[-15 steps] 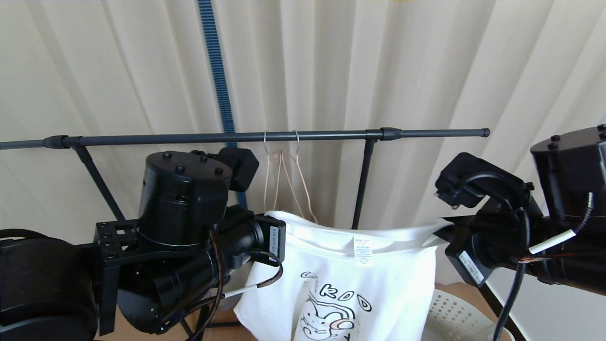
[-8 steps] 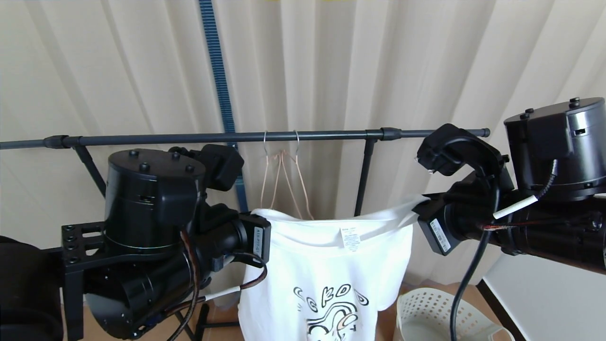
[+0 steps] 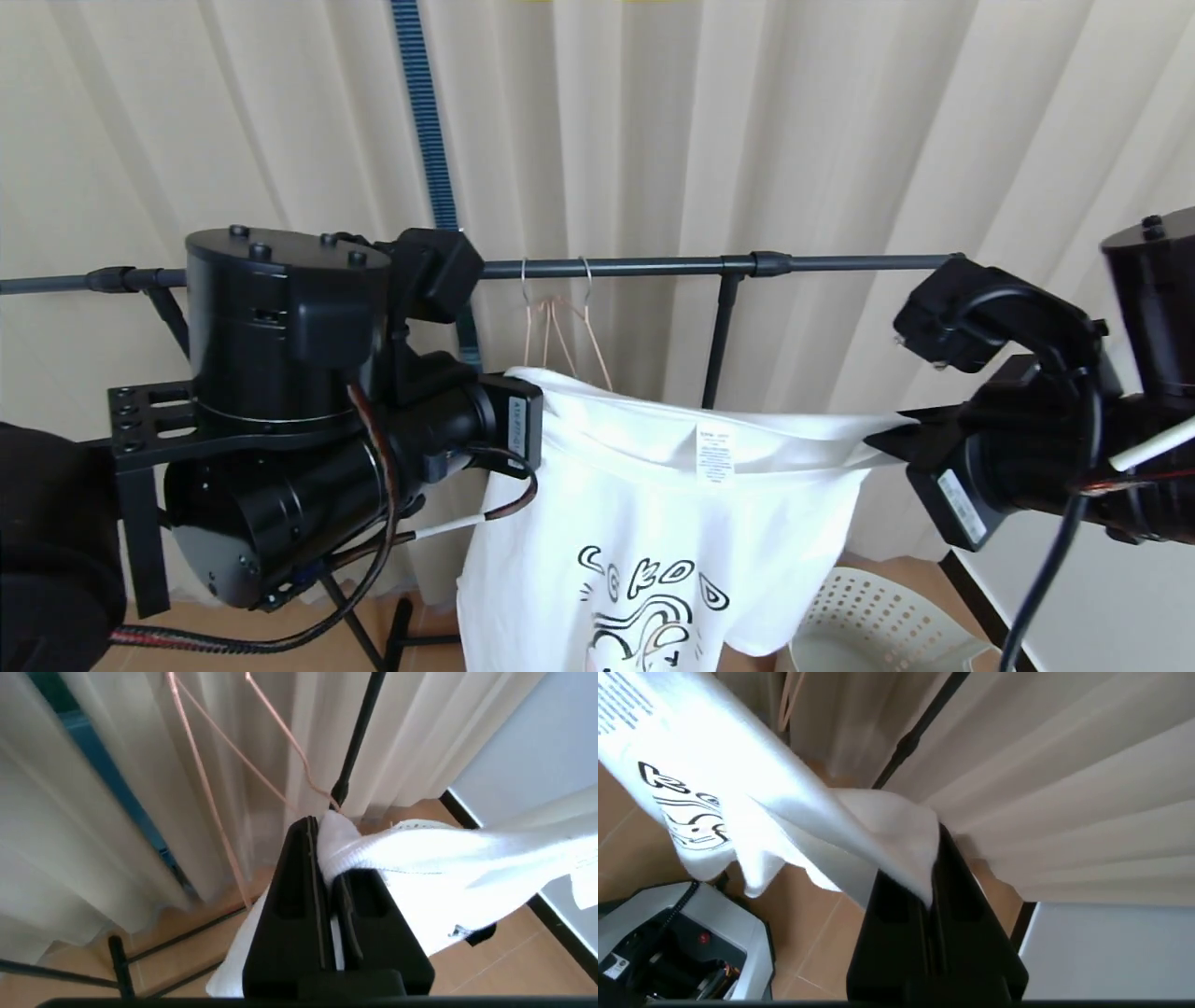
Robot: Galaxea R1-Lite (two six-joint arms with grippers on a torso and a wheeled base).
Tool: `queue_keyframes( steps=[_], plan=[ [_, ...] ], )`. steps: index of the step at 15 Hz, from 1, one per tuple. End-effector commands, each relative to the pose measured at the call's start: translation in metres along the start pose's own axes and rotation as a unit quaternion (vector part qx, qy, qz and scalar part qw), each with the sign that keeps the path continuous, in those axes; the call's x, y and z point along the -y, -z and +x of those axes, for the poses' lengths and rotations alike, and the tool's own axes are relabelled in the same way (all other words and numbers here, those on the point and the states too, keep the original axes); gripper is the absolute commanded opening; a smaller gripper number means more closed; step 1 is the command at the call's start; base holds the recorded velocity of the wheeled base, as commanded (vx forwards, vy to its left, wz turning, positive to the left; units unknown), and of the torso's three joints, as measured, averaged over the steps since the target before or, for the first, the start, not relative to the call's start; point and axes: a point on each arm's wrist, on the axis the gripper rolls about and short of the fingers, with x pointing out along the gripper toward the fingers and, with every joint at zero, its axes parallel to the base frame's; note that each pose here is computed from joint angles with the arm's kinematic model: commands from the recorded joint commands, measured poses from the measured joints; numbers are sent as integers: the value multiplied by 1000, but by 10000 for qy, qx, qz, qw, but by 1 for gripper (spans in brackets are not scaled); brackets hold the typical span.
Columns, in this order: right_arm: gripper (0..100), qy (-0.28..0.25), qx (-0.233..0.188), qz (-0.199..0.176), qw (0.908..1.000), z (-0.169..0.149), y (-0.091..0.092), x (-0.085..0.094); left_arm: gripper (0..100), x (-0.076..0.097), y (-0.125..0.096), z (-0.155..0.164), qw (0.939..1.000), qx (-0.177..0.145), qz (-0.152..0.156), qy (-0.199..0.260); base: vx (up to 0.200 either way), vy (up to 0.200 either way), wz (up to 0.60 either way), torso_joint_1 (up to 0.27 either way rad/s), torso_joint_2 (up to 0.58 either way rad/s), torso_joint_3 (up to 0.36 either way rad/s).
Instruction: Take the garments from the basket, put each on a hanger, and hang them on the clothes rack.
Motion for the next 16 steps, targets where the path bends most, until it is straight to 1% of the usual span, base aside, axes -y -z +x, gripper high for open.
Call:
queue_keyframes(
  steps=[1,2,3,4,5,7,8,10,12,14,15,16],
  plan=[
    [0,39,247,112,9996,-32,8,11,0,16,-4,20,9990,-220,97,371,0,0,0,0,0,0],
    [0,25,192,87,9998,-39,15,12,0,22,-12,32,9985,-217,86,488,0,0,0,0,0,0],
    [0,17,135,67,9999,-41,20,12,0,24,-19,38,9987,-131,52,495,0,0,0,0,0,0],
    [0,-46,52,9,10000,-43,25,10,0,24,-31,49,9989,31,-3,469,0,0,0,0,0,0],
    [0,-187,31,-100,9998,-44,26,5,0,25,-38,58,9986,128,22,515,0,0,0,0,0,0],
    [0,-577,-10,-284,9979,-47,29,-11,0,22,-53,69,9974,345,58,622,0,0,0,0,0,0],
    [0,-802,-6,-322,9963,-49,29,-21,0,20,-58,74,9973,420,35,609,0,0,0,0,0,0],
    [0,-1188,-47,-384,9922,-50,27,-40,0,16,-66,84,9969,546,85,560,0,0,0,0,0,0],
    [0,-1406,-147,-254,9896,-43,19,-60,0,15,-71,90,9960,612,87,651,0,0,0,0,0,0],
    [0,-1767,-221,260,9837,-40,0,-93,0,17,-74,95,9950,663,81,748,0,0,0,0,0,0],
    [0,-1837,-249,574,9810,-37,-10,-103,0,18,-74,97,9947,677,81,765,0,0,0,0,0,0],
    [0,-1864,-269,812,9787,-35,-17,-110,0,18,-75,97,9947,685,79,765,0,0,0,0,0,0]
  ],
)
